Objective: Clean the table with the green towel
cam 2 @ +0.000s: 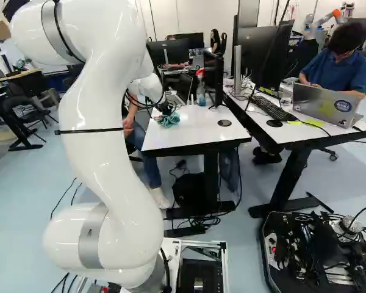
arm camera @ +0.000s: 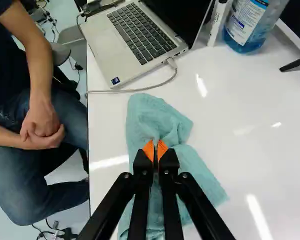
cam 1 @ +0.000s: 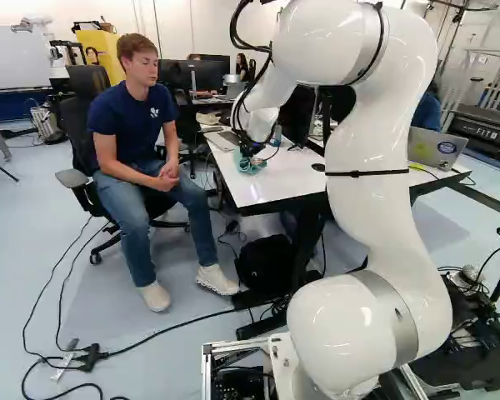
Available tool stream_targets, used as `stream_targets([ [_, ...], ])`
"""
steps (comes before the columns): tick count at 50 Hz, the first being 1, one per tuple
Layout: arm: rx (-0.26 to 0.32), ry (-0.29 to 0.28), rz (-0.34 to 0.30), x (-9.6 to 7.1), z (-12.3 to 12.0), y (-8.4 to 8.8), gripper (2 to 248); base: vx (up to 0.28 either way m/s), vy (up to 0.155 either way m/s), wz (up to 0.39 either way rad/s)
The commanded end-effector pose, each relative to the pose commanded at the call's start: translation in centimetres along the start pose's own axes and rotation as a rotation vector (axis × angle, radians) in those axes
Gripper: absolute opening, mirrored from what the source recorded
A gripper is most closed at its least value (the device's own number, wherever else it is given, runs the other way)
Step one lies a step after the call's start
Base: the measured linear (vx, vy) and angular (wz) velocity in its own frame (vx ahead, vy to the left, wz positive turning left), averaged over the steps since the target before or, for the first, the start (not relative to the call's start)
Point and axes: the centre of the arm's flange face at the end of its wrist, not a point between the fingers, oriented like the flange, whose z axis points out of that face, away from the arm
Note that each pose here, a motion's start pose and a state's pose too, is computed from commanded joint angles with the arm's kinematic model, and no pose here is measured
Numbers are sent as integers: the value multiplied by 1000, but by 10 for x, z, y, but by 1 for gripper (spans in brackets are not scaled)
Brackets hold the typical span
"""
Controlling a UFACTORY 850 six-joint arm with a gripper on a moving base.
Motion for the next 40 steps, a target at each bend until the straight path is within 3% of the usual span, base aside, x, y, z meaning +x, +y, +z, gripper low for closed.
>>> stream_targets([
  [40,-11,-44,2,-49,-53,11,32,0,0,0],
])
